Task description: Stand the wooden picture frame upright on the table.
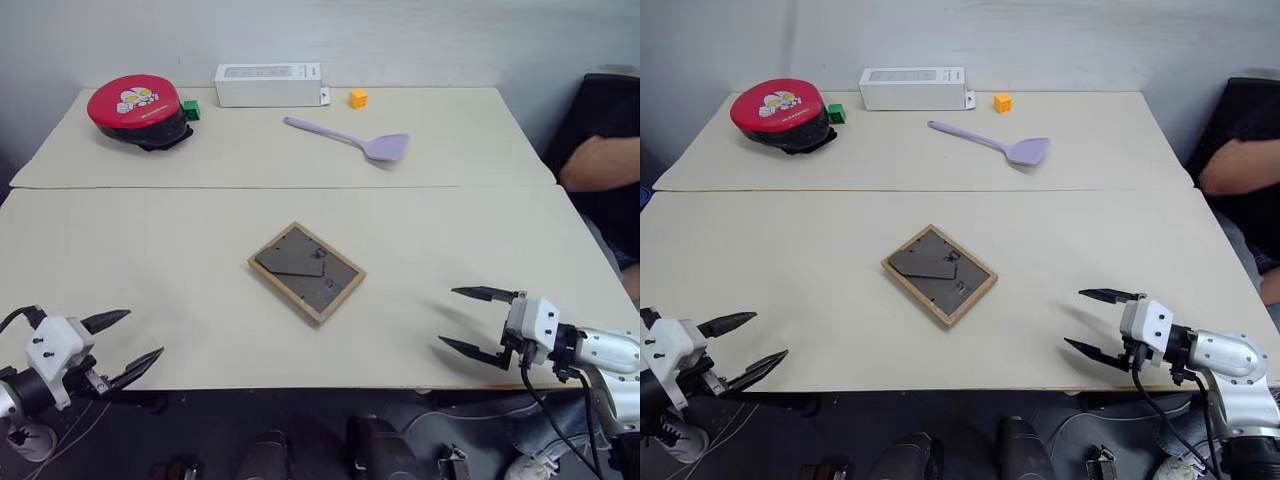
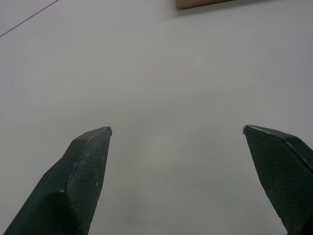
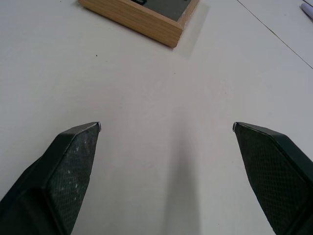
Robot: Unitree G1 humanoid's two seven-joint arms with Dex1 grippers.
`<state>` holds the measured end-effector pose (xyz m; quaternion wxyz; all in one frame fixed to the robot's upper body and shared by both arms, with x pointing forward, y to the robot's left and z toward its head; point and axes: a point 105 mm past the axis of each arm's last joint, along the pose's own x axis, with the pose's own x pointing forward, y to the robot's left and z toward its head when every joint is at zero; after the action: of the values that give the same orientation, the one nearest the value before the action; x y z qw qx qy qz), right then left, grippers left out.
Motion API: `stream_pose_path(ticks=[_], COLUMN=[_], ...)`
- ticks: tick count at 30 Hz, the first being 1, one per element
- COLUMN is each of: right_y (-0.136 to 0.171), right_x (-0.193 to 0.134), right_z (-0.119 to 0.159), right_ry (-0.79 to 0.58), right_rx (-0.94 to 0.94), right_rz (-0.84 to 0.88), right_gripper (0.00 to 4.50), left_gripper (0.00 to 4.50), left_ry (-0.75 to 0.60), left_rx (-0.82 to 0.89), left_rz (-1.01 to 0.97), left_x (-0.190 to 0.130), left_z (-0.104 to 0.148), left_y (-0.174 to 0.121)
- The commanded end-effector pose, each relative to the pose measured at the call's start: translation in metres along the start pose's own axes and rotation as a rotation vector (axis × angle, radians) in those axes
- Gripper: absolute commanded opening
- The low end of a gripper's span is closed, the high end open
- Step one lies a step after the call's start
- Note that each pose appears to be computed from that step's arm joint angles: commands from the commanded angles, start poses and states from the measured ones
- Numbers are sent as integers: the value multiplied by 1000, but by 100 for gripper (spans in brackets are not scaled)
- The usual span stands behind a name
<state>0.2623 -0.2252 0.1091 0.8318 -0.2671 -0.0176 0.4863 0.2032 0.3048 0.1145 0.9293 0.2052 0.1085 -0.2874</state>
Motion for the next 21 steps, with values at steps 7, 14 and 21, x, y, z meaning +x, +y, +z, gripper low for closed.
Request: stream_pose_path(ticks=[7,14,21], right_y=[-24,-60,-69], right_x=[36,89,143], right_z=[29,29,26], right_ry=[-98,-71,-36], right_rx=[17,-13,-54], right_rz=[25,-33,12], right_gripper=[430,218,0], left_gripper=[450,307,81], left_ry=[-37,-22,-93], left_rx=[-30,-54,-174], left_rz=[-96,-134,-111], left_x=[22,75,117], left_z=[32,41,54], left_y=[-14,-45,-62])
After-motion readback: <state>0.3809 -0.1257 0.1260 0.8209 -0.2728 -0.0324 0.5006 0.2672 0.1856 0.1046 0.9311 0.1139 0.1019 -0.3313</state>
